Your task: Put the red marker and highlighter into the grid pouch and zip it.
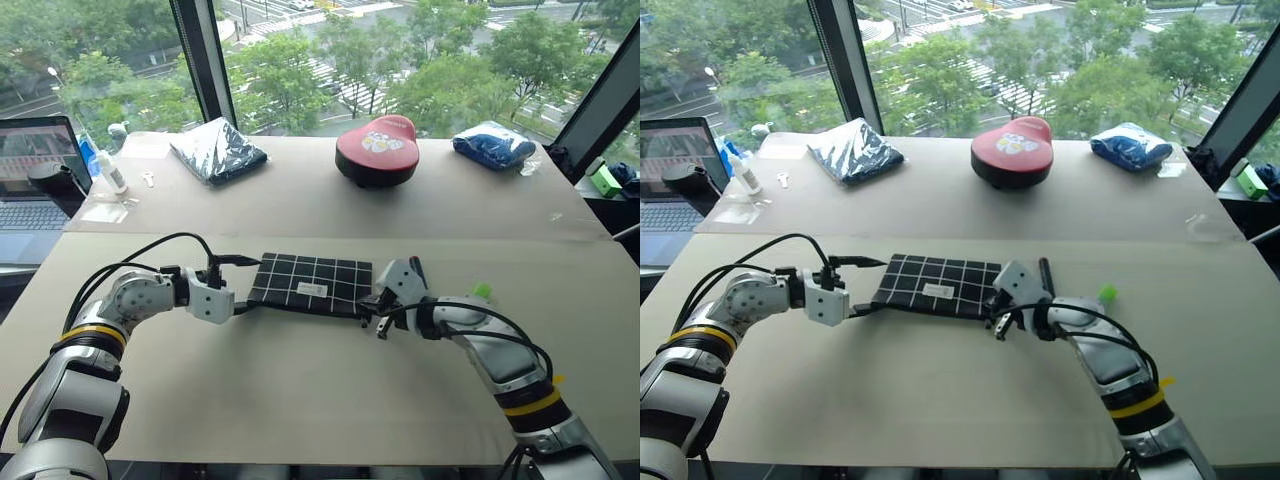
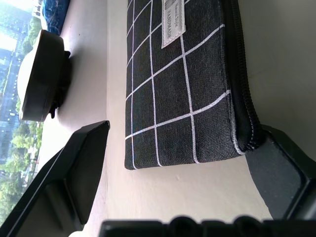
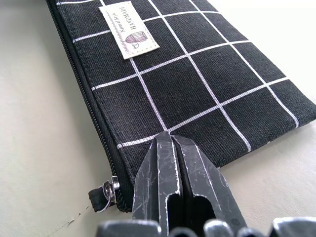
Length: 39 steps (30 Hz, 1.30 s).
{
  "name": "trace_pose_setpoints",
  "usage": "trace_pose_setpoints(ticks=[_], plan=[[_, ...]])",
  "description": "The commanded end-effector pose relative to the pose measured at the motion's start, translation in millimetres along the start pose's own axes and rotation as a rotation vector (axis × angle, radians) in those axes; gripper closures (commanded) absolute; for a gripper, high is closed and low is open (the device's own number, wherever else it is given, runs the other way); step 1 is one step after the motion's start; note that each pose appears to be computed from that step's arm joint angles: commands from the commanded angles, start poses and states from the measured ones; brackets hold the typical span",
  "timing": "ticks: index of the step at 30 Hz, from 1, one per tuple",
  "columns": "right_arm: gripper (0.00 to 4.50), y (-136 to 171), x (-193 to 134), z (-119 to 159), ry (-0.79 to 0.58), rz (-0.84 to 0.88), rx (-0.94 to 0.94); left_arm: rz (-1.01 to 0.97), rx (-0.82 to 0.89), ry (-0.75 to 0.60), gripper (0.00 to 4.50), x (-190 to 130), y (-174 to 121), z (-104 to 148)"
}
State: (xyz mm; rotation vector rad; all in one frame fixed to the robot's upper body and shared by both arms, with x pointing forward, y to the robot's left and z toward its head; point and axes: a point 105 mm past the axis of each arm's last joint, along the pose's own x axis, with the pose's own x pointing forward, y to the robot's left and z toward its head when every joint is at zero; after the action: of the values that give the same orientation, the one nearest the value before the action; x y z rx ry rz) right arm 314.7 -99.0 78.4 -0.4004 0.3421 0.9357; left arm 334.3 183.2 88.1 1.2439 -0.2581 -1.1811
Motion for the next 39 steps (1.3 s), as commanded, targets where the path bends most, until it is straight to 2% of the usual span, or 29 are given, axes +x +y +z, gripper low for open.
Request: trace_pose_setpoints(ticks=[1, 7, 8, 14, 17, 20, 21, 24, 26, 27, 30, 33, 39], plan=[[4.5, 5.9, -1.3, -8.7, 0.028, 0.022, 0.025, -0.062, -0.023, 0.005, 2.17, 1.8, -12.7, -2.6], [4.5, 7.5, -4.6, -5.9, 0.01, 0.03, 0.036, -0.077, -0.048, 0.011, 4.34, 0.1, -17.0, -5.2], [4.5, 7.5, -4.9, -5.8, 0.009, 0.029, 0.037, -0.077, -0.051, 0.009, 4.44, 0.2, -17.0, -5.2], [4.5, 5.4, -5.1, -1.9, -0.021, 0.021, 0.056, -0.084, -0.12, -0.017, 4.44, 3.5, -19.8, -3.0], [4.5, -18.2, -5.7, 4.4, -0.072, -0.096, 0.131, -0.119, -0.217, -0.016, 4.44, 3.1, -29.4, -4.6], [3.73, -45.0, -15.3, 23.8, -0.181, -0.164, 0.273, -0.132, -0.302, 0.007, 4.5, -0.6, -37.7, -7.4], [3.27, -50.8, -19.3, 31.8, -0.219, -0.17, 0.305, -0.124, -0.312, 0.018, 4.5, -1.7, -38.2, -7.9], [2.46, -53.3, -36.8, 61.4, -0.34, -0.094, 0.378, -0.002, -0.379, 0.056, 4.5, 1.1, -22.4, -9.0], [1.78, -53.2, -46.2, 72.7, -0.377, -0.051, 0.415, 0.078, -0.446, 0.078, 4.5, 3.4, -12.7, -8.0], [1.6, -52.0, -53.2, 78.5, -0.397, -0.015, 0.427, 0.127, -0.5, 0.09, 4.5, 5.6, -7.6, -6.3], [1.6, -55.2, -65.0, 83.4, -0.408, -0.02, 0.407, 0.179, -0.583, 0.131, 4.5, 8.8, -3.7, 1.1], [1.6, -54.0, -68.2, 75.0, -0.346, -0.048, 0.304, 0.233, -0.683, 0.174, 4.5, 12.1, -0.7, 11.1], [1.6, -50.4, -38.3, 35.0, -0.129, -0.133, 0.065, 0.305, -0.843, 0.222, 4.5, 17.1, 7.0, 34.1]])
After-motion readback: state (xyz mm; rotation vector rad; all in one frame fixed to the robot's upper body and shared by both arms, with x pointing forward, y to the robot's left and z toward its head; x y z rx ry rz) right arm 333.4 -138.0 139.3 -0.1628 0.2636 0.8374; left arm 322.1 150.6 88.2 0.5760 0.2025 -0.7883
